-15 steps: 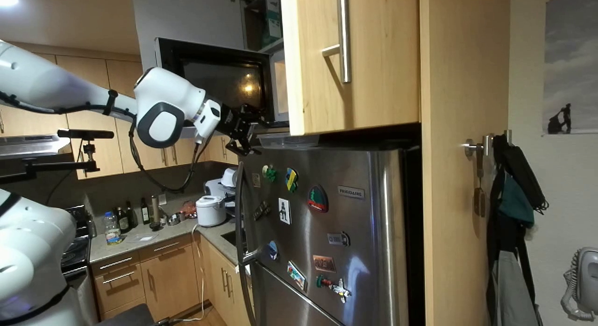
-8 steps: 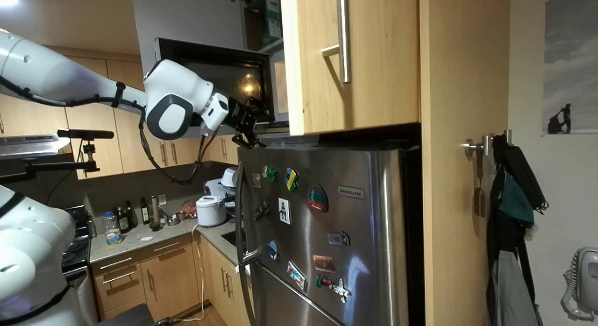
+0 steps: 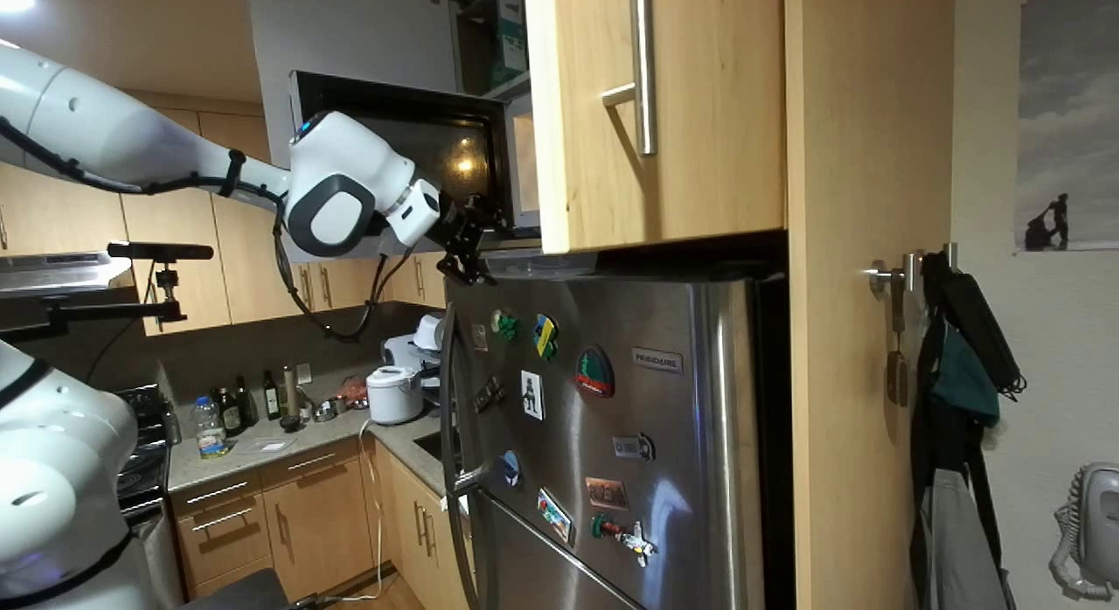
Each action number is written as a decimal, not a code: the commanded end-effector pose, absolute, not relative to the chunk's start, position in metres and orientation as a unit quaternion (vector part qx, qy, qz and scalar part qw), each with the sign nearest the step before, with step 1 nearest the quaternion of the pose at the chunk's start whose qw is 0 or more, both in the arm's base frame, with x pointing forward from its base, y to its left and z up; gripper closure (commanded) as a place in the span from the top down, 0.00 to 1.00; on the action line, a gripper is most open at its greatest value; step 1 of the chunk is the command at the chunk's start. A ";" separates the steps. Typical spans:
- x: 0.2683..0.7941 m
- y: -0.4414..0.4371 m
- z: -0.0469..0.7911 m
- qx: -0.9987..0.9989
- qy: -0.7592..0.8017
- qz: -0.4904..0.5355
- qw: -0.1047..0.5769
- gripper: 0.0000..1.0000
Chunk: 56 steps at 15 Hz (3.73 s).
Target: Remove the lunch box from the top of the fridge and put it in the microwave
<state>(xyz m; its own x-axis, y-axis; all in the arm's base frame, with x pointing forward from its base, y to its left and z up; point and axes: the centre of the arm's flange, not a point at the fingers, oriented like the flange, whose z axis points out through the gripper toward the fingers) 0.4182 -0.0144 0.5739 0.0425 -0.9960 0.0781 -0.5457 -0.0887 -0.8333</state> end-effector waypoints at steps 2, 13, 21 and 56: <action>0.426 -0.016 0.584 -0.652 0.593 -0.344 0.325 0.60; 0.415 -0.017 0.591 -0.654 0.593 -0.345 0.320 0.07; 0.366 -0.021 0.612 -0.666 0.580 -0.349 0.313 0.06; 0.462 -0.023 0.746 -0.648 0.544 -0.411 0.339 0.15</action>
